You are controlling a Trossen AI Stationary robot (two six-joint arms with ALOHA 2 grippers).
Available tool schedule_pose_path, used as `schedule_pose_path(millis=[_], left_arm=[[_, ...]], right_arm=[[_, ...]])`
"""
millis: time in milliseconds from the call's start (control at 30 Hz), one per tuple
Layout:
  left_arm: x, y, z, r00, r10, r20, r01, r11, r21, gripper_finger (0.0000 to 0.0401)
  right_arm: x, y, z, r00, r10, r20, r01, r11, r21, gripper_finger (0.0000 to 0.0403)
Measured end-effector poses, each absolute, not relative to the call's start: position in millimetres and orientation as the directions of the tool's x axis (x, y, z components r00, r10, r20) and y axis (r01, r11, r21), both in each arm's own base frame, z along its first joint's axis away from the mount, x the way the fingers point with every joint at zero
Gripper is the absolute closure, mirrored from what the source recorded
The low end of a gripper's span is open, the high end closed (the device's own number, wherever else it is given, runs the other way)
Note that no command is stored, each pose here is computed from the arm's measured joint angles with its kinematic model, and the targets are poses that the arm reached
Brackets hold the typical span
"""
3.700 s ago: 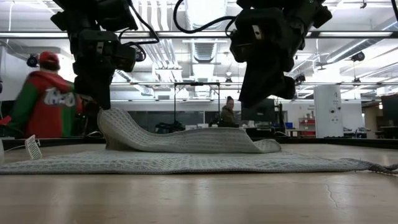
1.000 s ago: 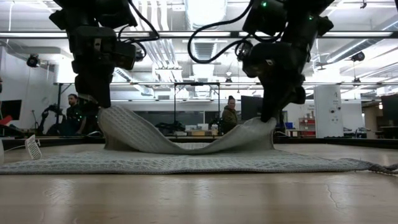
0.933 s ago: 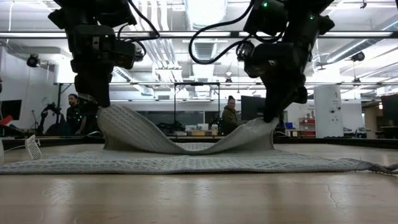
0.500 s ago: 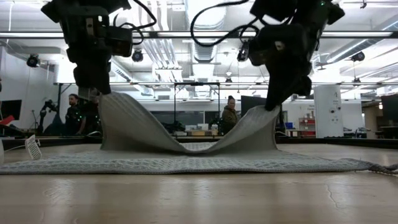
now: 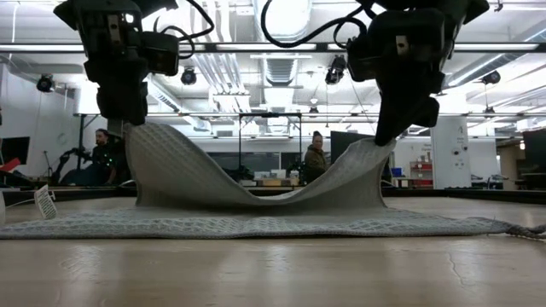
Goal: Fold microfiber towels
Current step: Fold the microfiber cloth on the table
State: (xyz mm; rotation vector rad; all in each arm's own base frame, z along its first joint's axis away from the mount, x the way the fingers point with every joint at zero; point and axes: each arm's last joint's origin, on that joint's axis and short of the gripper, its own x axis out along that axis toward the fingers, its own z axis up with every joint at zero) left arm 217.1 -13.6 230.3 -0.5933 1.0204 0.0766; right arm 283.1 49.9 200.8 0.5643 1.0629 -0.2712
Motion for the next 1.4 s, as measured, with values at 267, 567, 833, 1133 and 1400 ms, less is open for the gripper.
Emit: schedule_pose_path(millis=[267, 567, 833, 1133, 1400], left_arm=[[217, -15, 230, 0.53, -0.228, -0.817, -0.326, 0.835, -0.444, 0.0401], [216, -25, 230, 0.521, -0.263, -0.812, -0.321, 0.821, -0.472, 0.0401], [218, -32, 227, 0.499, -0.272, -0.823, -0.324, 0.822, -0.468, 0.0401], [222, -45, 217, 0.439, -0.317, -0.841, -0.317, 0.821, -0.475, 0.0401], [221, -52, 217, 0.429, -0.336, -0.839, -0.313, 0.816, -0.487, 0.0401]], right_arm=[[282, 56, 201, 0.469, 0.066, -0.881, 0.456, 0.836, 0.305, 0.0394], [280, 66, 200, 0.465, 0.081, -0.882, 0.428, 0.852, 0.303, 0.0394], [279, 69, 200, 0.463, 0.087, -0.882, 0.433, 0.846, 0.311, 0.0394], [277, 75, 200, 0.46, 0.099, -0.882, 0.415, 0.854, 0.313, 0.0394], [275, 83, 199, 0.455, 0.112, -0.883, 0.394, 0.864, 0.313, 0.0394]])
